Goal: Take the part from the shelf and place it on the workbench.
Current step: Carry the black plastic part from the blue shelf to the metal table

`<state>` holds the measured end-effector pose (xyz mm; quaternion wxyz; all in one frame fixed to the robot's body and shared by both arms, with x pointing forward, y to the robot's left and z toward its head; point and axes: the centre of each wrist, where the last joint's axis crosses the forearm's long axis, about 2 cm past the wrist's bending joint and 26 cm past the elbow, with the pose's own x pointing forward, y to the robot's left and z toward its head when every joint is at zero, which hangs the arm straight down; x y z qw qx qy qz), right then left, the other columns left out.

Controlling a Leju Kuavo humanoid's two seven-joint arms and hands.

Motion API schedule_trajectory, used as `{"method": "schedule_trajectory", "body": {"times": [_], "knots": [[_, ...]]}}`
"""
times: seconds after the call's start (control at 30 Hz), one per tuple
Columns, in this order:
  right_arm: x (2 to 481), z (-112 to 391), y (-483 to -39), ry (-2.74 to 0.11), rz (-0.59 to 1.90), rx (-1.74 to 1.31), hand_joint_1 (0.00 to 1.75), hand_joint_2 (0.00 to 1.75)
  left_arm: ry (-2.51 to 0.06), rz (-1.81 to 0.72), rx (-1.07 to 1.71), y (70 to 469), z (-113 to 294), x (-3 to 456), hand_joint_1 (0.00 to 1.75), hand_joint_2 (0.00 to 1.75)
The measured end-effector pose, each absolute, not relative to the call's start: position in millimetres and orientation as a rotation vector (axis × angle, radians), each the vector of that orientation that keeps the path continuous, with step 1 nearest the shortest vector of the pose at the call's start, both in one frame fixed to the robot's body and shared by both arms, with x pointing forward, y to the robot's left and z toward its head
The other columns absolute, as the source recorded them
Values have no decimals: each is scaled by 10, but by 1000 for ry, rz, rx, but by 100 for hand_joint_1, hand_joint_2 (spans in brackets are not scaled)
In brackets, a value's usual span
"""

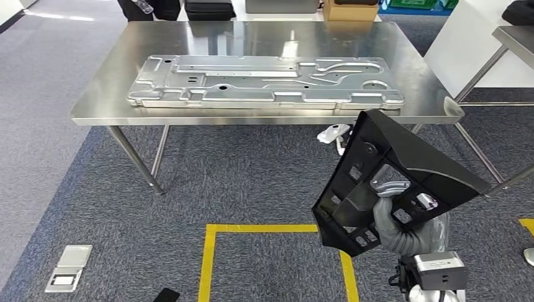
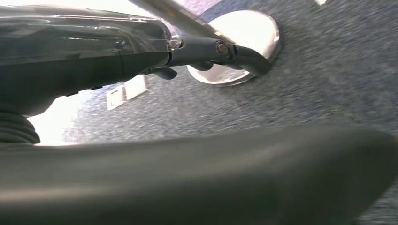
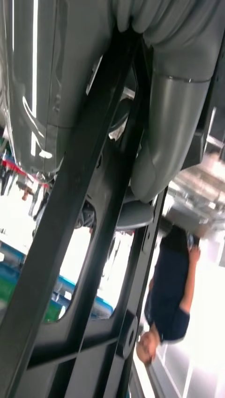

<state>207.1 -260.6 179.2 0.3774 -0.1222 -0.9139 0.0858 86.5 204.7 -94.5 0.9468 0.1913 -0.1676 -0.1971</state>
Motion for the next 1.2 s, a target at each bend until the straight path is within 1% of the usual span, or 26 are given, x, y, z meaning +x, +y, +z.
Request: {"method": "schedule_trajectory", "body": {"times": [0.27, 0.7, 1.2], "knots": [[2092, 1885, -2676, -2374, 223, -356, 175, 175, -354, -398, 386, 2043, -941, 883, 0, 175], [2089, 1889, -2675, -2377, 233, -367, 175, 175, -337, -392, 388, 2068, -958, 818, 0, 175], [2134, 1945, -2717, -2404, 261, -460, 175, 175, -338, -393, 381, 2067, -955, 838, 0, 175]]}}
